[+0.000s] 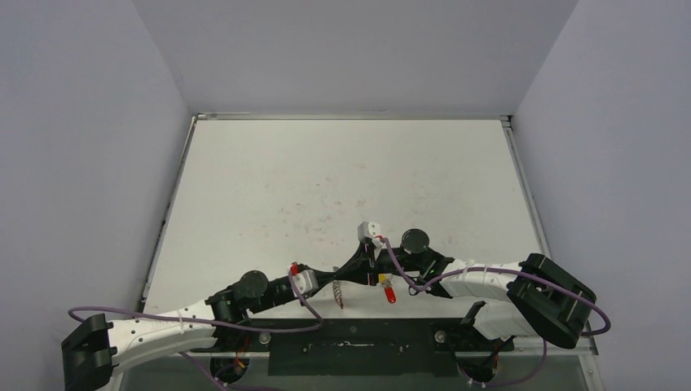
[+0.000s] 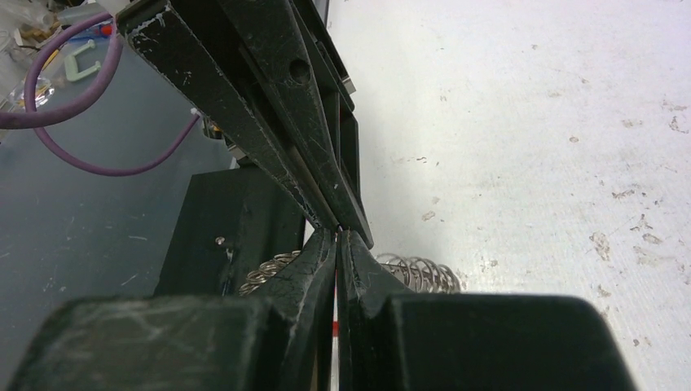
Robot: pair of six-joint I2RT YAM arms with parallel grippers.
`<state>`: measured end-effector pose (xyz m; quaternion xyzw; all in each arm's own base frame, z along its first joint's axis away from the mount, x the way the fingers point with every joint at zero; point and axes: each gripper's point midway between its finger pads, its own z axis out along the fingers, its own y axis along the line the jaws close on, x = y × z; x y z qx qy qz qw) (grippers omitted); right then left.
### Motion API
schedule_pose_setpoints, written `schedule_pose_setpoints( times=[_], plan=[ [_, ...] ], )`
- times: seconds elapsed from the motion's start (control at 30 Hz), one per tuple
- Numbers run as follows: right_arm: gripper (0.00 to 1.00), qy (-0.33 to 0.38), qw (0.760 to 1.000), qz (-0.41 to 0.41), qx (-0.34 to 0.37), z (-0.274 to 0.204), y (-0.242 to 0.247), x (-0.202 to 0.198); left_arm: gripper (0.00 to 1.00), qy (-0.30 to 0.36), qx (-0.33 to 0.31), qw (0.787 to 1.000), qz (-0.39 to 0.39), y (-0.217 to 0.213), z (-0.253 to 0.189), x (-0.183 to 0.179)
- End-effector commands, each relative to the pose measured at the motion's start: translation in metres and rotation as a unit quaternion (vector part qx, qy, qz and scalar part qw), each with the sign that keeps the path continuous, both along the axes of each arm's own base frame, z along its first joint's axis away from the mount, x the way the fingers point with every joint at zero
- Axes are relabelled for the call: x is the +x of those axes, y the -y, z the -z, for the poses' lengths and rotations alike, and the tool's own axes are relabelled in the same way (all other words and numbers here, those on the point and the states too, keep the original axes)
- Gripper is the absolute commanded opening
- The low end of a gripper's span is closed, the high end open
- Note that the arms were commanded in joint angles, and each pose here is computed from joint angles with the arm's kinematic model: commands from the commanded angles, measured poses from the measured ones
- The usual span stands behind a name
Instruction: Put the keys on the keyring
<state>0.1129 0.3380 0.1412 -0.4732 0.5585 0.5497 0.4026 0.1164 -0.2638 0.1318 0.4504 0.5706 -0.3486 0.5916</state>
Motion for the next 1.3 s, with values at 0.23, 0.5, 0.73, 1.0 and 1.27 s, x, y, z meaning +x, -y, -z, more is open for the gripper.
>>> schedule_pose_setpoints(
  times=[0.23,0.5,0.73,1.0,1.27],
  plan=[
    [0.44,0.038,0.997,0.046,0.043,-0.033,-0.003,0.017,0.0,0.004,0.006,1.0,0.003,0.007,-0.012,0.002],
    [0.97,0.053,0.982,0.181,0.017,-0.044,0.024,0.053,0.0,0.015,0.008,1.0,0.001,0.002,-0.013,0.002],
    [1.0,-0.032,0.941,0.334,-0.04,-0.027,0.066,0.089,0.0,0.04,0.009,0.999,0.009,0.001,-0.016,0.0],
    [1.0,-0.211,0.852,0.454,-0.151,0.032,0.129,0.102,0.0,0.005,0.014,1.0,-0.005,0.0,-0.02,0.003],
    [0.85,-0.302,0.791,0.449,-0.284,0.087,0.148,0.069,0.0,-0.043,0.007,0.998,-0.044,-0.004,-0.015,0.01]
  ],
)
